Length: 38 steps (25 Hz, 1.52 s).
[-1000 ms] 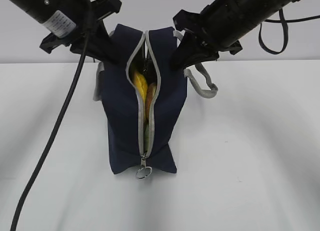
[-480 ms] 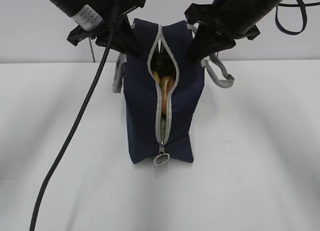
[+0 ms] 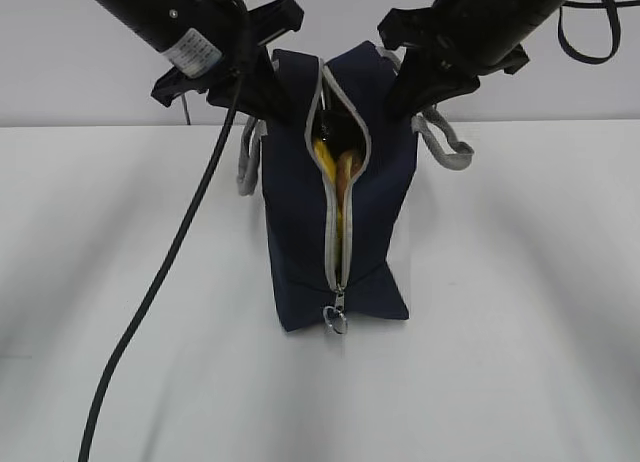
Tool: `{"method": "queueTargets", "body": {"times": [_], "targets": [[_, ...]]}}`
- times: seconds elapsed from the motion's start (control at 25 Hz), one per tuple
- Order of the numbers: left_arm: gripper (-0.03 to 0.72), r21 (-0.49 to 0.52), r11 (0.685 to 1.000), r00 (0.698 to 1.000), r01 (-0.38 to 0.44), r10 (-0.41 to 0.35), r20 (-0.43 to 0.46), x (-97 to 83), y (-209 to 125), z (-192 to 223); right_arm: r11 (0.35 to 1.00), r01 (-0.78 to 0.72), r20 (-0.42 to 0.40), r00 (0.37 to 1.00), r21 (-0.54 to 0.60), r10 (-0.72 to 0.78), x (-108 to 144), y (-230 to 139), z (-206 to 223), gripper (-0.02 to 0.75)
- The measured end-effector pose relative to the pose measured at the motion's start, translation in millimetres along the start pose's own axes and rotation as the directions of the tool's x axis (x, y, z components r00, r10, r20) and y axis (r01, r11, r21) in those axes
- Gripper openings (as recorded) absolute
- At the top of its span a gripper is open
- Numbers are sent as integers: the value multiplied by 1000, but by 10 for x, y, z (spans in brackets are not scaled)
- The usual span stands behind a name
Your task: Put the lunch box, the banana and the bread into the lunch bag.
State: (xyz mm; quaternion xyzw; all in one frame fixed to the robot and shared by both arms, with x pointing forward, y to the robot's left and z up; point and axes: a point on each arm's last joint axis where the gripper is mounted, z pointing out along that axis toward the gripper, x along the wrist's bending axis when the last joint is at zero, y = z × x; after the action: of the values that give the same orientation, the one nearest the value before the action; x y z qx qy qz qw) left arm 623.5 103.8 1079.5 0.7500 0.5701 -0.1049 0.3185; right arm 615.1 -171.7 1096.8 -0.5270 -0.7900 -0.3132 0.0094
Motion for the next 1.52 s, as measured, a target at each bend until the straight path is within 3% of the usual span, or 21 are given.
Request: {"method": "queueTargets", "body": {"times": [0.32, 0.4, 0.48, 0.64, 0.72, 0.96, 1.24, 1.52], "targets": [[-2, -6, 1000, 1000, 0, 0, -3, 8, 9, 19, 999, -12, 10, 1000, 38, 11, -86, -12, 163, 7], [18, -7, 1000, 1000, 0, 0, -3, 8, 9, 19, 999, -12, 10, 1000, 38, 11, -86, -12, 163, 43], [111, -8, 1000, 1000, 0, 0, -3, 8, 10, 19, 999, -14, 6, 1000, 37, 14, -82, -11, 163, 136], [389, -3, 1000, 1000, -2, 2, -5, 8, 5, 15, 999, -24, -15, 1000, 41, 25, -62, -14, 162, 458], [466, -3, 1000, 1000, -6, 6, -6, -5, -1, -12, 998, -28, -28, 999, 52, 29, -49, -21, 158, 539], [492, -50, 997, 998, -67, 66, -25, -130, -29, -293, 996, -59, -37, 997, 71, 62, 8, -50, 58, 560], [491, -84, 985, 985, -151, 142, -99, -232, -100, -631, 997, -45, -9, 999, -64, 45, 225, -59, -461, 560], [481, -85, 977, 975, -197, 186, -118, -357, -217, -787, 986, -64, 22, 997, -154, 68, 304, -422, -661, 560]]}}
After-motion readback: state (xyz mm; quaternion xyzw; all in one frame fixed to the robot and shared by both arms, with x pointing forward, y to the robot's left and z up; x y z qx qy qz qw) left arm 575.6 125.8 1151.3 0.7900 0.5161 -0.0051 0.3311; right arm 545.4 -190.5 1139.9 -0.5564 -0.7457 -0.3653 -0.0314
